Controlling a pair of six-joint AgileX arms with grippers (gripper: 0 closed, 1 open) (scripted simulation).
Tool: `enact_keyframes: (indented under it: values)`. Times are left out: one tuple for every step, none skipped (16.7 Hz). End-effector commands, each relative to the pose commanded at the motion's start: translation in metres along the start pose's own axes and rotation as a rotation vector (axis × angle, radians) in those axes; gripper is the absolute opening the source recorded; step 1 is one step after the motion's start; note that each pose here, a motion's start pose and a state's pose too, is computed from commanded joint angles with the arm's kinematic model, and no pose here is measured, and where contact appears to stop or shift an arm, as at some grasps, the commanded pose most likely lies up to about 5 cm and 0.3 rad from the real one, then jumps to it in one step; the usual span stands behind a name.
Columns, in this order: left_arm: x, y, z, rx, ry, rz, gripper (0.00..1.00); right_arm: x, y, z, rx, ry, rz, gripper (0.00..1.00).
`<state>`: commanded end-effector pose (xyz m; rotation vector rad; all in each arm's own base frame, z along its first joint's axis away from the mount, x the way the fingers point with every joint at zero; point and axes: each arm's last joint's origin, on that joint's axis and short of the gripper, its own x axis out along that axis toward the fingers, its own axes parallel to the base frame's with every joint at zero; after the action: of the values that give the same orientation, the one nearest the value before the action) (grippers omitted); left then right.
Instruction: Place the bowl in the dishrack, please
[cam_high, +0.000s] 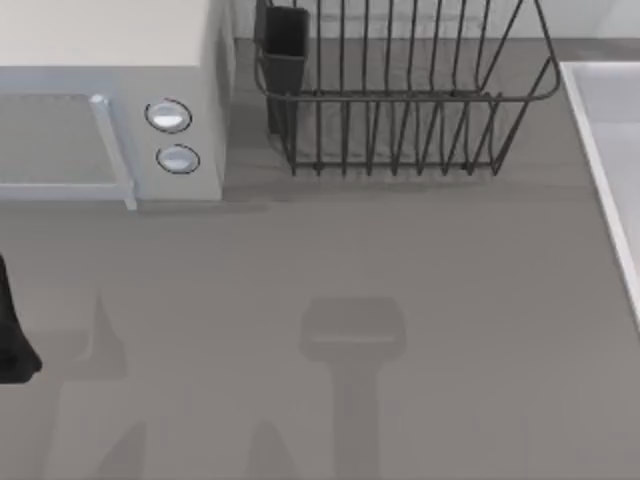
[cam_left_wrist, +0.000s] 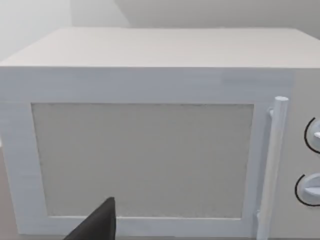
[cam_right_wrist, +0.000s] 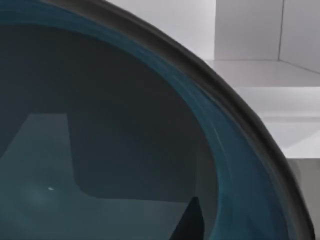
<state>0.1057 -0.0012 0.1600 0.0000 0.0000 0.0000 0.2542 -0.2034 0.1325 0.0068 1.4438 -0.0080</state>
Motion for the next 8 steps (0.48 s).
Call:
enact_keyframes:
  values:
    - [0.0, 0.0, 0.0, 0.0, 0.0, 0.0, 1.0, 0.0, 0.0, 0.0, 0.0, 0.0, 0.0, 0.25]
    - [0.0, 0.0, 0.0, 0.0, 0.0, 0.0, 1.0, 0.0, 0.0, 0.0, 0.0, 0.0, 0.0, 0.17]
    - [0.0, 0.0, 0.0, 0.0, 0.0, 0.0, 1.0, 0.0, 0.0, 0.0, 0.0, 0.0, 0.0, 0.1]
    - [0.0, 0.0, 0.0, 0.0, 0.0, 0.0, 1.0, 0.0, 0.0, 0.0, 0.0, 0.0, 0.0, 0.02]
    - [0.0, 0.0, 0.0, 0.0, 0.0, 0.0, 1.0, 0.0, 0.0, 0.0, 0.0, 0.0, 0.0, 0.0]
    - [0.0, 0.0, 0.0, 0.0, 0.0, 0.0, 1.0, 0.0, 0.0, 0.0, 0.0, 0.0, 0.0, 0.0]
    - [0.0, 0.0, 0.0, 0.0, 0.0, 0.0, 1.0, 0.0, 0.0, 0.0, 0.0, 0.0, 0.0, 0.0]
    - [0.0, 0.0, 0.0, 0.0, 0.0, 0.0, 1.0, 0.0, 0.0, 0.0, 0.0, 0.0, 0.0, 0.0]
